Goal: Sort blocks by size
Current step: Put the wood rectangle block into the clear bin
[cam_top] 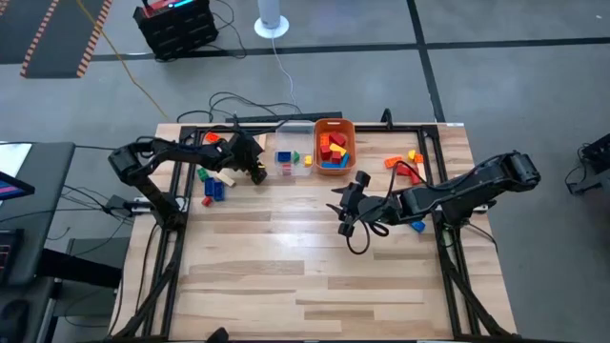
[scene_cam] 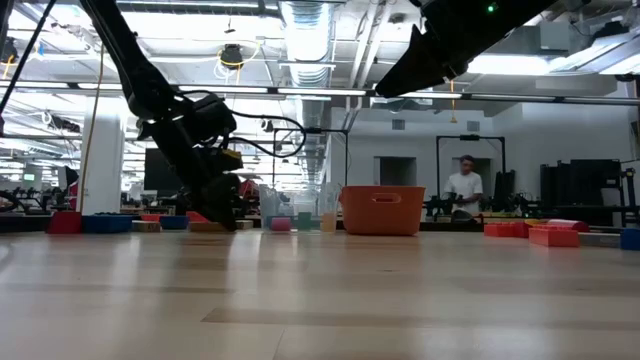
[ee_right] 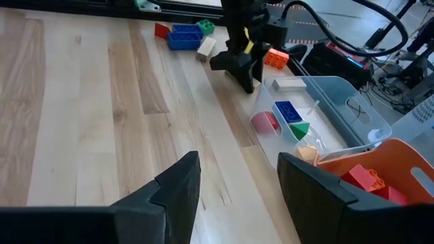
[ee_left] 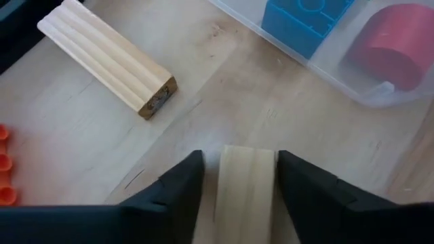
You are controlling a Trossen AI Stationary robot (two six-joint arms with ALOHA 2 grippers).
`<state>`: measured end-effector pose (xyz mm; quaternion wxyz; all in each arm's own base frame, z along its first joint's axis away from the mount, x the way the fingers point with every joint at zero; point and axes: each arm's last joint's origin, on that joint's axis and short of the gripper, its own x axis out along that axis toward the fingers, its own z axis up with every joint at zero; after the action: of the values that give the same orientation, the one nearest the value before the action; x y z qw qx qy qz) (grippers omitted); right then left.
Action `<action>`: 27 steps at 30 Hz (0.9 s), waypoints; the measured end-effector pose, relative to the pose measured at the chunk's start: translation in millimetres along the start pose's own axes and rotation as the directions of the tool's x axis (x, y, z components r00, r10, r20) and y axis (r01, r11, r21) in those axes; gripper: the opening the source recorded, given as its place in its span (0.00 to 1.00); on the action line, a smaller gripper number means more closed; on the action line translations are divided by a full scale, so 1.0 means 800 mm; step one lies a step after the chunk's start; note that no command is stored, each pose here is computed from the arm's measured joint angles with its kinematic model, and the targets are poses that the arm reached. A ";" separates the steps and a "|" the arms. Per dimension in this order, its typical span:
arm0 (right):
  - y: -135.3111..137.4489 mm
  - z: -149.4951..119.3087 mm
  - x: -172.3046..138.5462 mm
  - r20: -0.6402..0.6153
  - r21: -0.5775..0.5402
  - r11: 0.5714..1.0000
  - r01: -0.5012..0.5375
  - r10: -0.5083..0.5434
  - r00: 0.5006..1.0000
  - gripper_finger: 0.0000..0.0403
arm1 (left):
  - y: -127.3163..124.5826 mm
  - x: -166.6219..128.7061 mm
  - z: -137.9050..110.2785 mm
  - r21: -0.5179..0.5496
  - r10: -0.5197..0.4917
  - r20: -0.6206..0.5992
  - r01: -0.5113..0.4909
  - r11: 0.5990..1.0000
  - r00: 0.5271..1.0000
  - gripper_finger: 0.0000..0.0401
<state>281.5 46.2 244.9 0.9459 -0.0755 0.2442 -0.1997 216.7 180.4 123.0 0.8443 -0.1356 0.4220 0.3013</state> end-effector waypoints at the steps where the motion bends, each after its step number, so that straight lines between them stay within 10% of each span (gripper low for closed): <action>1: 0.000 0.000 0.000 0.000 0.001 1.000 0.000 0.000 1.000 0.56 | -0.001 0.000 0.000 0.002 -0.002 -0.005 0.002 1.000 1.000 0.39; 5: 0.000 0.000 0.000 -0.001 0.006 1.000 0.000 0.000 1.000 0.56 | -0.004 0.000 -0.005 0.021 -0.008 -0.041 0.009 1.000 0.999 0.24; 19: -0.001 -0.001 0.000 -0.008 0.000 1.000 0.003 -0.003 1.000 0.56 | -0.019 -0.050 0.008 -0.021 -0.223 -0.142 0.223 0.975 0.964 0.24; 27: -0.007 -0.001 0.004 -0.011 0.007 1.000 0.027 -0.027 1.000 0.56 | -0.063 -0.100 0.041 0.038 -0.409 -0.008 0.409 0.912 0.912 0.24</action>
<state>282.0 39.7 244.3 0.9420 -0.0741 0.2477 -0.2138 231.7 125.2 204.7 0.8911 -0.2045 0.3900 0.1098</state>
